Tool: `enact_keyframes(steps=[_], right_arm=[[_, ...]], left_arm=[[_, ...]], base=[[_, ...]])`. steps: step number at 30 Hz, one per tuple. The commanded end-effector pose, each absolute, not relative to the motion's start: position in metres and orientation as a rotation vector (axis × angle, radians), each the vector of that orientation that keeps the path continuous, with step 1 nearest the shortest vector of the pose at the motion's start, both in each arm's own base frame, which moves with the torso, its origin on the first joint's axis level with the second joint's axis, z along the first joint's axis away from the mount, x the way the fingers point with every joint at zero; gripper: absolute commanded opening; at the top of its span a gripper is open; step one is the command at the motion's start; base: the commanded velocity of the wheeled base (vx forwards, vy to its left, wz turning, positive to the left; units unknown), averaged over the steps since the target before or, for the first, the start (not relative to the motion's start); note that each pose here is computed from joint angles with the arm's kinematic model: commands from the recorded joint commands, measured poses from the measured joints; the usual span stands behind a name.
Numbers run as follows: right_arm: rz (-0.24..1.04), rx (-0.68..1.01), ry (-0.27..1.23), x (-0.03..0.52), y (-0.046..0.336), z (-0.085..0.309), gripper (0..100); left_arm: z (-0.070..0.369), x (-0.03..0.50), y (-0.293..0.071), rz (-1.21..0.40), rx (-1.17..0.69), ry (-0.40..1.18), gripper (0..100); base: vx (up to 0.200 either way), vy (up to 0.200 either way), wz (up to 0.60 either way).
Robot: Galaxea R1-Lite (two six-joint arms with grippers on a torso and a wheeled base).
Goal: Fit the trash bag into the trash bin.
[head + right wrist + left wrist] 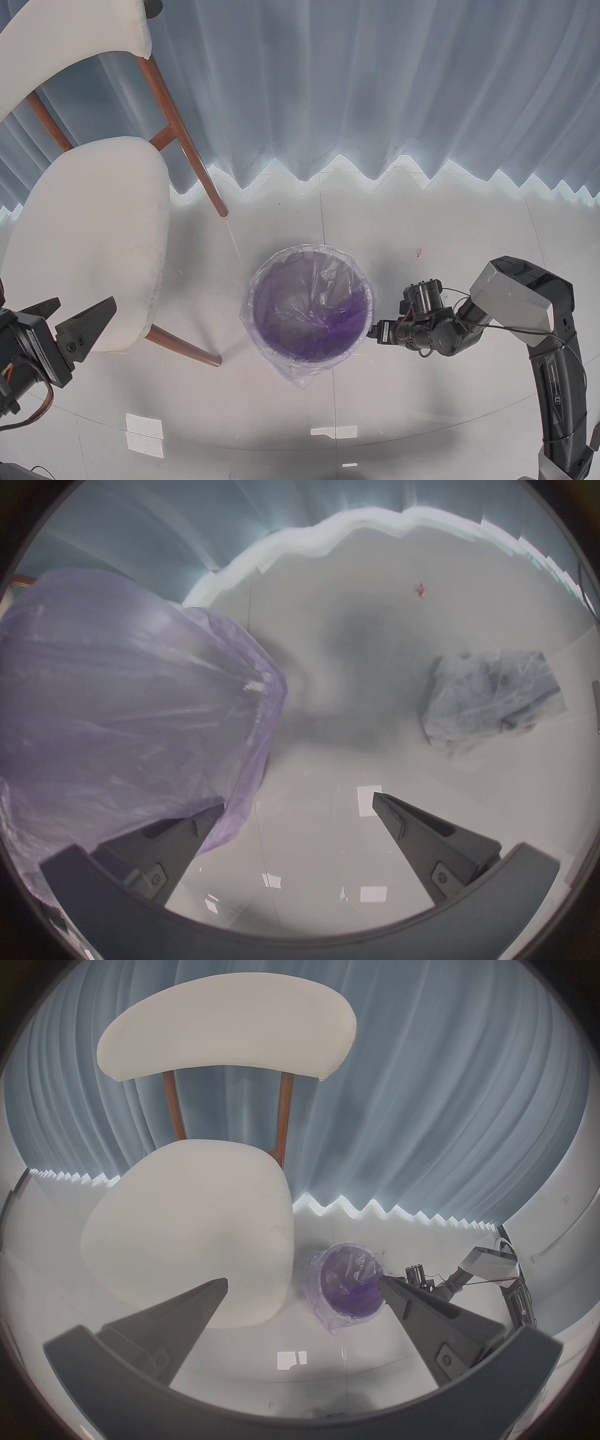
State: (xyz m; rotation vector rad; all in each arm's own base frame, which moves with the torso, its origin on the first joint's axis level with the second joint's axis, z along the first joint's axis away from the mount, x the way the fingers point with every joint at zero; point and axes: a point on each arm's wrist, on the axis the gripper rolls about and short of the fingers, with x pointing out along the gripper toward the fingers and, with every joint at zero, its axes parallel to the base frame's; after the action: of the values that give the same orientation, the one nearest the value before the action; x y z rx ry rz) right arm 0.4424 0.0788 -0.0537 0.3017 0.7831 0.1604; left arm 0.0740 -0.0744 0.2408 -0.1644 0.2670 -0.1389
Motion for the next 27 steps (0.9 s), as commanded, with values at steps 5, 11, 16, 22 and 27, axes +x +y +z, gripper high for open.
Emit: enact_keyframes(steps=[5,11,16,22,27], right_arm=[[0.126,0.305,0.89,0.461,0.082,-0.049,100],[0.059,0.327,0.937,0.449,0.078,-0.047,100],[0.149,0.419,0.888,0.405,0.067,0.004,100],[0.287,0.438,0.784,0.32,0.054,0.047,100],[0.372,0.437,0.633,0.234,0.042,0.084,100]], left_arm=[[0.233,0.074,-0.075,-0.116,-0.144,0.276,100],[0.234,0.07,-0.08,-0.177,-0.144,0.277,100],[0.238,0.067,-0.087,-0.302,-0.199,0.263,100],[0.235,0.06,-0.083,-0.479,-0.213,0.313,100],[0.232,0.06,-0.082,-0.63,-0.232,0.379,100]], base=[[0.0,0.0,0.0],[0.0,0.0,0.0],[0.0,0.0,0.0],[0.0,0.0,0.0],[0.0,0.0,0.0]])
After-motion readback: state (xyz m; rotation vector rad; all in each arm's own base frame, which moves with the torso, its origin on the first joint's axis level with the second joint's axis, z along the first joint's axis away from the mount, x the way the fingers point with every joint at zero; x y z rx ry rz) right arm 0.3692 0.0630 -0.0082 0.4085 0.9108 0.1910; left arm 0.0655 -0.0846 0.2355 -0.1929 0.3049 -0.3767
